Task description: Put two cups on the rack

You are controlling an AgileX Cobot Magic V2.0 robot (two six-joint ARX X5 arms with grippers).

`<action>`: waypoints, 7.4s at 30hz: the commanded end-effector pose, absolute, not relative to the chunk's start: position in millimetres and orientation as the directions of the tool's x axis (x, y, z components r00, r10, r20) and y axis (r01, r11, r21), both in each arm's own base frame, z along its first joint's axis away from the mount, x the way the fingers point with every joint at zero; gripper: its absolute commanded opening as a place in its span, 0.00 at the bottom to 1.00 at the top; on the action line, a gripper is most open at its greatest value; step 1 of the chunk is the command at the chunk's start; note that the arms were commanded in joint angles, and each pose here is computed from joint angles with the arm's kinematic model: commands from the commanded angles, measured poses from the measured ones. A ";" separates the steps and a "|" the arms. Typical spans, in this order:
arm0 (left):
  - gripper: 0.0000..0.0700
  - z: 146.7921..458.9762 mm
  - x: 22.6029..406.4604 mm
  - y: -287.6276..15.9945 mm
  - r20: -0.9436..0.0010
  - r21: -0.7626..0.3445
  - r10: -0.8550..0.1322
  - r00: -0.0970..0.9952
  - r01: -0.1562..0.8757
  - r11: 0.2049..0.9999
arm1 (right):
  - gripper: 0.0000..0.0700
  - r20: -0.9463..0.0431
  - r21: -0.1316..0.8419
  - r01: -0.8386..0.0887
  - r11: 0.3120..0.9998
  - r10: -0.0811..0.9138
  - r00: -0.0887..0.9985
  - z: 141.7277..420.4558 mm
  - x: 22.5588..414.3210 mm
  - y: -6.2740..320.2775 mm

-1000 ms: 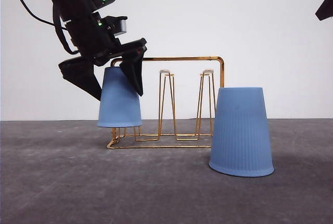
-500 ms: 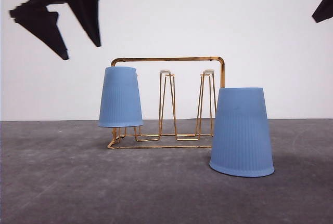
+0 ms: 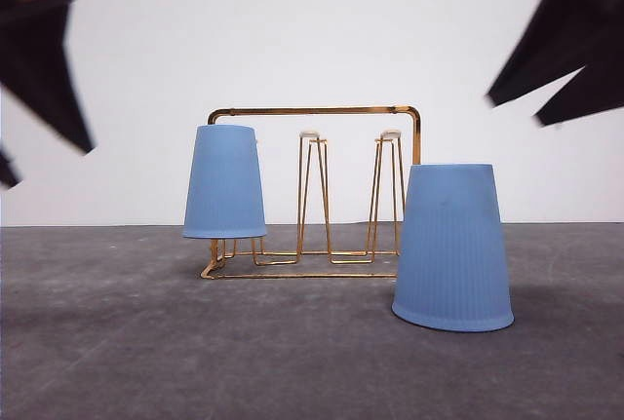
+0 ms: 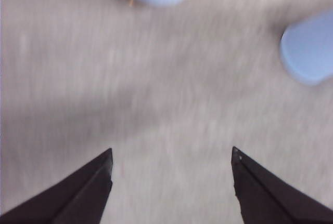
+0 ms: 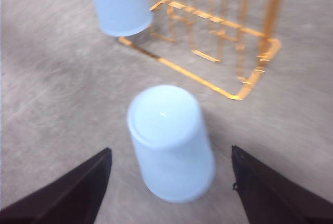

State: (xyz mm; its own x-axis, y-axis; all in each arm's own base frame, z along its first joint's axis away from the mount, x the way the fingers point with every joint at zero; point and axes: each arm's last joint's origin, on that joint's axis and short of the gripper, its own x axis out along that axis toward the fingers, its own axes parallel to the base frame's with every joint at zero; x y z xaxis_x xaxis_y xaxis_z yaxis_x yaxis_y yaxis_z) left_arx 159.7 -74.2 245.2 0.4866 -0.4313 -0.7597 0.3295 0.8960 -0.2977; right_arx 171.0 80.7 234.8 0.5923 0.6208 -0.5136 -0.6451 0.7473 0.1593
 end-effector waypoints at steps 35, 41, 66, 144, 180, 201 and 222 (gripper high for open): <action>0.60 255.2 154.2 -72.7 -0.721 -0.335 -0.452 0.526 0.307 0.891 | 0.53 -0.613 0.178 -0.532 0.828 0.516 0.598 311.6 256.8 130.0; 0.60 255.3 154.2 -72.7 -0.720 -0.335 -0.452 0.526 0.307 0.891 | 0.53 -0.490 0.134 -0.528 0.838 0.520 0.700 336.1 277.1 133.3; 0.60 255.2 154.2 -72.7 -0.721 -0.335 -0.451 0.526 0.306 0.891 | 0.78 -0.666 0.146 -0.503 0.852 0.460 0.587 227.1 346.0 161.9; 0.00 247.9 141.1 -59.5 -0.560 0.007 -0.477 0.677 0.580 0.814 | 0.03 -0.448 0.242 -0.480 0.843 0.536 0.716 233.2 129.7 62.7; 0.00 151.8 96.0 -0.6 -0.153 0.053 -0.030 0.988 0.039 0.998 | 0.03 -0.448 0.242 -0.480 0.843 0.536 0.716 233.2 129.8 62.7; 0.00 151.8 96.0 -0.6 -0.152 0.054 -0.030 0.988 0.039 0.998 | 0.03 -0.313 0.014 -0.246 0.969 0.238 0.920 200.0 103.9 20.1; 0.00 152.1 96.0 -0.6 -0.150 0.054 -0.030 0.988 0.038 0.998 | 0.03 -0.149 0.030 -0.085 0.996 0.088 0.985 152.1 95.9 6.3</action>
State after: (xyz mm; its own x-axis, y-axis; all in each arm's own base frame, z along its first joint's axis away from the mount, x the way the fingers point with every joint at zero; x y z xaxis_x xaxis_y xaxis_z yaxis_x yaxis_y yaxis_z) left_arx 95.1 -0.5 155.6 0.9882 -0.0279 -0.1504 0.0367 0.9978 0.0560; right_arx 95.7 6.0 152.3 0.9840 0.0847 -0.1565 -0.0837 0.9964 0.0131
